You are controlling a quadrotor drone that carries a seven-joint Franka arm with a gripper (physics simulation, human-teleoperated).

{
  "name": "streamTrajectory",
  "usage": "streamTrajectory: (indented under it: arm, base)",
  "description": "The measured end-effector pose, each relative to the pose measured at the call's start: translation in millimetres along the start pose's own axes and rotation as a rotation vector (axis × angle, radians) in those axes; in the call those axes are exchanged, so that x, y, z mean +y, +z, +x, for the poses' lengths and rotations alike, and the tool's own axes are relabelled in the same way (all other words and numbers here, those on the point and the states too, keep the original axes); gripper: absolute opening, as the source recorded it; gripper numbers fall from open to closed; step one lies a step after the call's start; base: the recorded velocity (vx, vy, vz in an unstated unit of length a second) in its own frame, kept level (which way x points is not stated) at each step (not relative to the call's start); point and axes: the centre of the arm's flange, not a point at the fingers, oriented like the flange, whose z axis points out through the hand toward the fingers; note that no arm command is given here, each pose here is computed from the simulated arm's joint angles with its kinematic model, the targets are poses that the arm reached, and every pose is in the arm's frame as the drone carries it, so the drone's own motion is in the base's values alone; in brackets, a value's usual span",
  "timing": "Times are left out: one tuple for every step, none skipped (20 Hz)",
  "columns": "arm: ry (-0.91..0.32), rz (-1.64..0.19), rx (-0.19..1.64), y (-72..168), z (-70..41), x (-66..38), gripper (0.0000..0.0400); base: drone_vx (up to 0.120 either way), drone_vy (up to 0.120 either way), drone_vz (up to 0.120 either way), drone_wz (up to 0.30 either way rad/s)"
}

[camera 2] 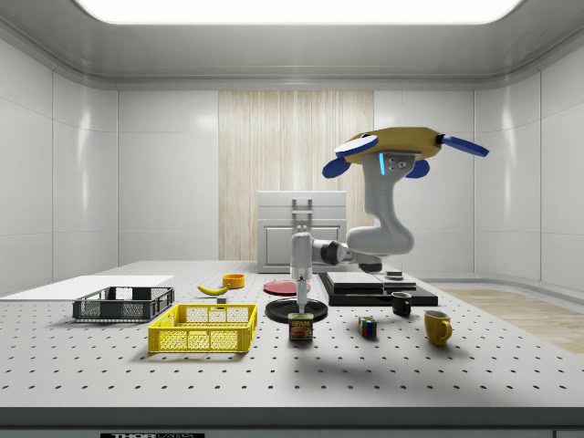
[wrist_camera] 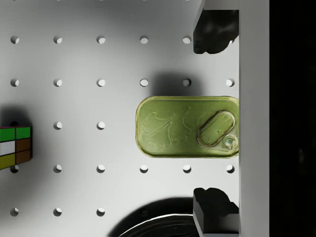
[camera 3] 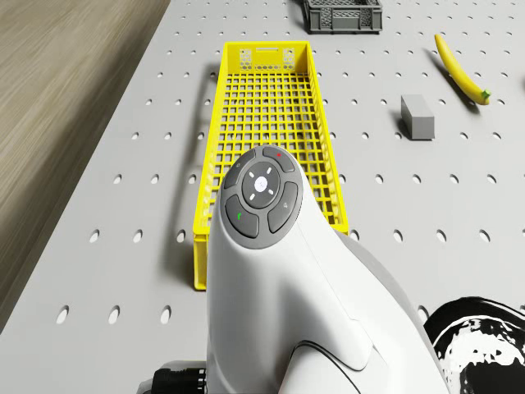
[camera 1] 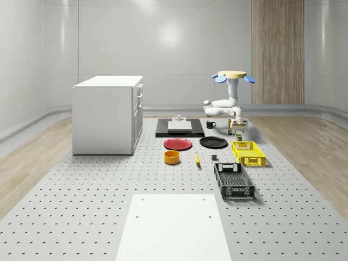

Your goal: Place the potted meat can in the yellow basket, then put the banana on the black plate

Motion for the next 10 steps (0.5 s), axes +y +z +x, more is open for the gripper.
streamTrajectory:
  arm:
    - [0.0,0.0,0.0,2,0.0,0.0,0.04]
    - [0.0,0.0,0.0,5,0.0,0.0,0.04]
    - [0.0,0.0,0.0,8,0.0,0.0,0.04]
    - [0.0,0.0,0.0,11,0.0,0.0,0.04]
    - [0.0,0.0,0.0,15,0.0,0.0,0.04]
    - [0.0,0.0,0.0,19,0.0,0.0,0.04]
    - [0.0,0.0,0.0,24,0.1,0.0,0.04]
    - [0.0,0.0,0.0,28,0.1,0.0,0.04]
    - [0.0,0.0,0.0,33,0.1,0.1,0.04]
    - [0.0,0.0,0.0,37,0.1,0.1,0.04]
  base:
    - [0.0,0.0,0.0,0.0]
    - [0.0,0.0,0.0,0.0]
    - [0.0,0.0,0.0,0.0]
    - [0.0,0.0,0.0,0.0]
    - [0.0,0.0,0.0,0.0]
    - [0.0,0.0,0.0,0.0]
    - [0.0,0.0,0.0,0.0]
    - [0.0,0.0,0.0,0.0]
    - [0.0,0.0,0.0,0.0]
    - [0.0,0.0,0.0,0.0]
